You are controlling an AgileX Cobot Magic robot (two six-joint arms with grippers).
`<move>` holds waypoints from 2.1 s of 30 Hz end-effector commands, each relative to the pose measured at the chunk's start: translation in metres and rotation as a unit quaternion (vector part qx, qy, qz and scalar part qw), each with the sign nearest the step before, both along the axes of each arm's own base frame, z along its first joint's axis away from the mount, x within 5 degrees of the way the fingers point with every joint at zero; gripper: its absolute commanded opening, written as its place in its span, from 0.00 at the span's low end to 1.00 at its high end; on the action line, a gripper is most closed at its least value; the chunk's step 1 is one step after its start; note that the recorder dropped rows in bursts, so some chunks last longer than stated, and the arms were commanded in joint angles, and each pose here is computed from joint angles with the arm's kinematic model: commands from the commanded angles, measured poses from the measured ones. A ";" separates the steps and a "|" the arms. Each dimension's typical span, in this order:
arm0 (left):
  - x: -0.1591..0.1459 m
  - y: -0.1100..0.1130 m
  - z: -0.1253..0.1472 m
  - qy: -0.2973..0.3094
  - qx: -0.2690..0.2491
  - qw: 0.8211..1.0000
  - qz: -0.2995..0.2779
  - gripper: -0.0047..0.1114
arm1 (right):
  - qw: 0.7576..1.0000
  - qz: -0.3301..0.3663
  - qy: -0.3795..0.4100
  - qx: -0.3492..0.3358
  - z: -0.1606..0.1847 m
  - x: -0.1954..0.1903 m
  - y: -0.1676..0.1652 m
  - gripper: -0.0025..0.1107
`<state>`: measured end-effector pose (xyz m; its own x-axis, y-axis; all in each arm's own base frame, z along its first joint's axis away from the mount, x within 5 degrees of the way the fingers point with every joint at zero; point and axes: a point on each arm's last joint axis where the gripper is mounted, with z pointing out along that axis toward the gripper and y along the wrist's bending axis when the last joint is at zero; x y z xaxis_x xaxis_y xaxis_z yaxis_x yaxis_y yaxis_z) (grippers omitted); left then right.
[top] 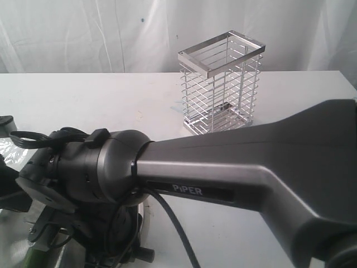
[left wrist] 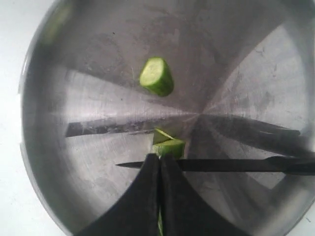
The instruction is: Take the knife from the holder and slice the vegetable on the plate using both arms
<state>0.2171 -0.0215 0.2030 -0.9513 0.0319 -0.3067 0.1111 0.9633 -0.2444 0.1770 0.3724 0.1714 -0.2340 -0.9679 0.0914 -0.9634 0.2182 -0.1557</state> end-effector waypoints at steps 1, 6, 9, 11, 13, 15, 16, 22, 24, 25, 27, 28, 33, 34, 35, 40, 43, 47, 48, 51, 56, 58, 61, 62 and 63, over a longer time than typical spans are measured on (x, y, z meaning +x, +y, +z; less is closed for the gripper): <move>0.002 -0.001 -0.011 0.020 0.000 1.000 0.005 0.04 | 1.000 0.000 -0.002 0.001 0.002 0.001 0.000 0.02; 0.008 0.001 -0.019 0.019 0.005 1.000 0.013 0.04 | 1.000 0.000 -0.002 0.001 0.002 0.001 0.000 0.02; 0.010 0.001 -0.025 0.032 0.004 0.999 0.014 0.04 | 1.000 0.005 -0.002 0.000 0.002 0.001 0.000 0.02; 0.012 0.001 -0.030 0.039 0.005 0.999 0.016 0.04 | 1.000 0.005 -0.002 0.000 0.002 0.001 0.000 0.02; 0.014 0.001 -0.035 0.048 0.004 0.999 0.018 0.04 | 1.000 0.005 -0.003 0.000 0.002 0.001 0.000 0.02; 0.016 0.001 -0.040 0.054 0.007 0.998 0.018 0.04 | 1.000 0.005 -0.003 0.000 0.002 0.001 0.000 0.02; 0.017 0.002 -0.043 0.053 0.009 0.998 0.019 0.04 | 1.000 0.005 -0.003 0.000 0.002 0.001 0.000 0.02; 0.022 0.003 -0.069 0.096 0.013 0.995 0.023 0.04 | 1.000 0.005 -0.003 0.000 0.002 0.001 0.000 0.02; 0.023 0.003 -0.077 0.110 0.014 0.994 0.023 0.04 | 1.000 0.005 -0.003 0.000 0.002 0.001 0.000 0.02; 0.024 0.003 -0.083 0.117 0.016 0.993 0.024 0.04 | 1.000 0.005 -0.003 0.000 0.002 0.001 0.000 0.02; 0.024 0.003 -0.085 0.119 0.015 0.992 0.028 0.04 | 1.000 0.005 -0.003 0.000 0.002 0.001 0.000 0.02; 0.025 0.003 -0.084 0.117 0.014 0.993 0.030 0.04 | 1.000 0.005 -0.003 0.000 0.002 0.001 0.000 0.02; 0.032 0.014 -0.053 0.062 0.018 0.996 0.058 0.04 | 1.000 0.005 -0.003 0.000 0.002 0.001 0.000 0.02; 0.036 0.017 -0.041 0.044 0.015 0.997 0.062 0.04 | 1.000 0.005 -0.003 0.000 0.002 0.001 0.000 0.02; 0.038 0.018 -0.033 0.034 0.014 0.997 0.062 0.04 | 1.000 0.005 -0.003 0.000 0.002 0.001 0.000 0.02; 0.041 0.015 0.012 -0.002 -0.001 0.999 0.043 0.04 | 1.000 0.005 -0.003 0.000 0.002 0.001 0.000 0.02; 0.031 0.012 0.004 0.031 -0.012 0.999 0.039 0.04 | 1.000 0.006 -0.004 -0.001 0.003 0.002 0.000 0.02; 0.015 0.007 -0.009 0.054 -0.016 0.998 0.036 0.04 | 1.000 0.005 -0.004 -0.001 0.003 0.003 0.000 0.02; 0.012 0.005 -0.010 0.048 -0.013 0.998 0.035 0.04 | 1.000 0.003 -0.004 -0.001 0.003 0.004 -0.001 0.02; 0.008 -0.001 -0.006 0.031 -0.011 0.999 0.023 0.04 | 1.000 0.002 -0.004 -0.001 0.003 0.005 -0.002 0.02; 0.005 -0.012 -0.006 0.031 0.004 0.999 -0.017 0.04 | 1.000 0.002 -0.004 -0.001 0.003 0.005 -0.002 0.02; 0.005 -0.012 -0.006 0.032 0.006 0.999 -0.017 0.04 | 1.000 0.002 -0.006 -0.001 0.003 0.005 -0.002 0.02; 0.005 -0.012 -0.008 0.036 0.007 0.999 -0.018 0.04 | 1.000 0.002 -0.006 -0.001 0.003 0.005 -0.002 0.02; 0.005 -0.012 -0.008 0.037 0.007 0.999 -0.016 0.04 | 1.000 0.003 -0.007 -0.002 0.003 0.006 -0.002 0.02; 0.005 -0.012 -0.008 0.040 0.006 0.999 -0.009 0.04 | 1.000 0.003 -0.008 -0.002 0.003 0.006 -0.002 0.02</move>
<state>0.2253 -0.0326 0.1972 -0.9643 0.0667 -0.2563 0.1290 0.9635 -0.2346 0.1792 0.3714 0.1714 -0.2304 -0.9686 0.0932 -0.9639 0.2140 -0.1585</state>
